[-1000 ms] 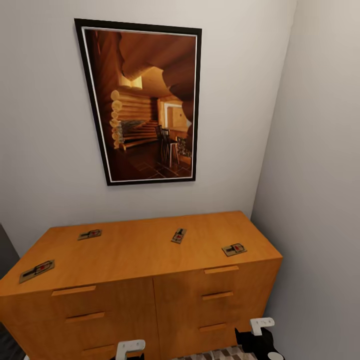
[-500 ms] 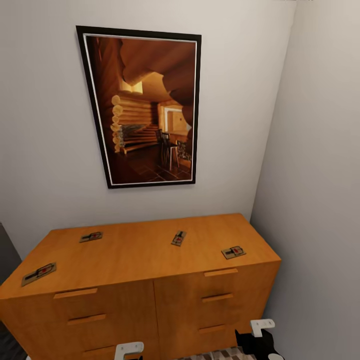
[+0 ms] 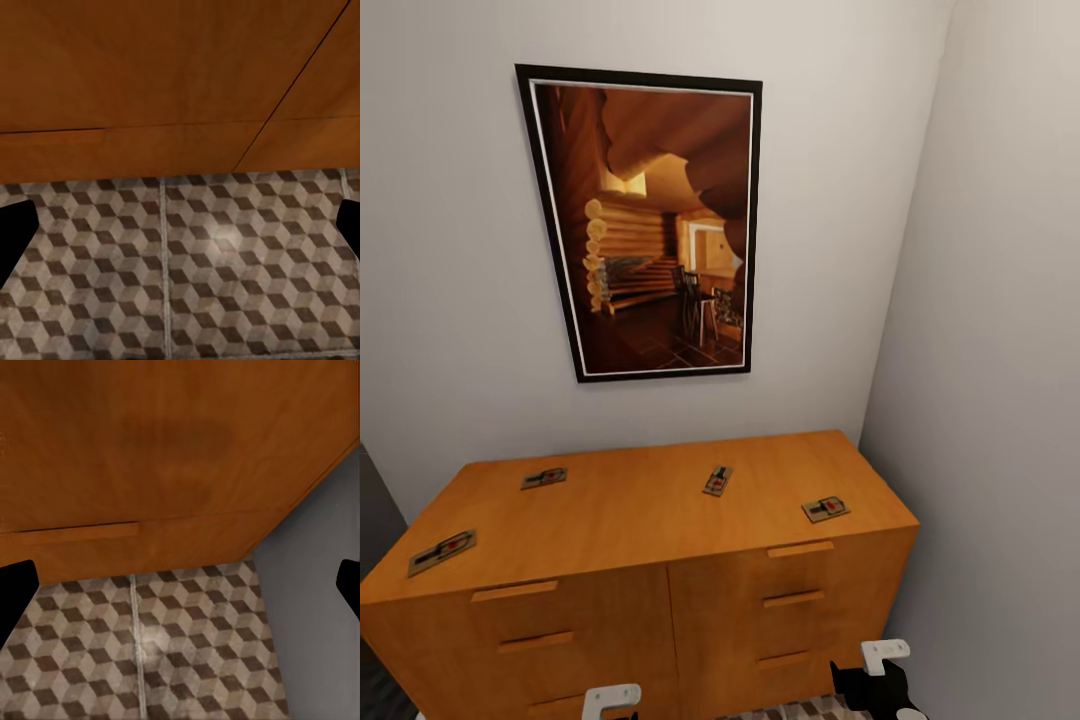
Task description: Take the four mousetraps from the cabinet in the bathroom and place them on the bathroom floor. Make sure all four end up on the same floor surface, and ensure that at least two of them are either under or directly next to the same bathroom sink.
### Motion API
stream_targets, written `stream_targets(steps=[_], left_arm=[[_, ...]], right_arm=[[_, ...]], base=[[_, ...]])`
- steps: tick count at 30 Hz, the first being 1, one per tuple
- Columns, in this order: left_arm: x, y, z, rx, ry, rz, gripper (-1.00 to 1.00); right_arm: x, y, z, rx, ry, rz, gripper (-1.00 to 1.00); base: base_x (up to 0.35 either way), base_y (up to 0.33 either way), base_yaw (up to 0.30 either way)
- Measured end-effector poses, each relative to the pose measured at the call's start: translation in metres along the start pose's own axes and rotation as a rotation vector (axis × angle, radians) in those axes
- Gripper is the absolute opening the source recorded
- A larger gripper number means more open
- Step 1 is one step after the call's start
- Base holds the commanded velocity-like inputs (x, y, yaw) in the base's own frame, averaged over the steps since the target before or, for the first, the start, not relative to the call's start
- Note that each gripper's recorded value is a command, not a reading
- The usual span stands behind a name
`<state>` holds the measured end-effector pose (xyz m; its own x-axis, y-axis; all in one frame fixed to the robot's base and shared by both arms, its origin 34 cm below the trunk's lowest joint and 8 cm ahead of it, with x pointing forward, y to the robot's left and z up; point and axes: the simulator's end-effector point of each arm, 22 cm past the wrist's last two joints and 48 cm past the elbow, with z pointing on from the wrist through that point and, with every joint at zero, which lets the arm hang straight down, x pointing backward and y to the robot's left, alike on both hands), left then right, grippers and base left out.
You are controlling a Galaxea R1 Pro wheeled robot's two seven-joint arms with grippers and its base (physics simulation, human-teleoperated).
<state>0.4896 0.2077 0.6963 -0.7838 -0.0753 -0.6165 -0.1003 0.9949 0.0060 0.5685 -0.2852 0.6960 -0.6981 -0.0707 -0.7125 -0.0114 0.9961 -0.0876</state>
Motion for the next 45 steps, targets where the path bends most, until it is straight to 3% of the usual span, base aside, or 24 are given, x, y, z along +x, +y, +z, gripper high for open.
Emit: stream_targets(steps=[35,45], left_arm=[[-0.014,-0.003,-0.035,0.002,0.004,0.002,1.00],[-0.041,-0.009,-0.049,0.000,-0.040,-0.007,1.00]], right_arm=[[-0.015,-0.002,-0.032,-0.003,0.009,-0.004,1.00],[-0.026,-0.004,-0.040,0.002,-0.003,-0.007,1.00]], base=[[0.000,0.000,0.000],[0.000,0.000,0.000]])
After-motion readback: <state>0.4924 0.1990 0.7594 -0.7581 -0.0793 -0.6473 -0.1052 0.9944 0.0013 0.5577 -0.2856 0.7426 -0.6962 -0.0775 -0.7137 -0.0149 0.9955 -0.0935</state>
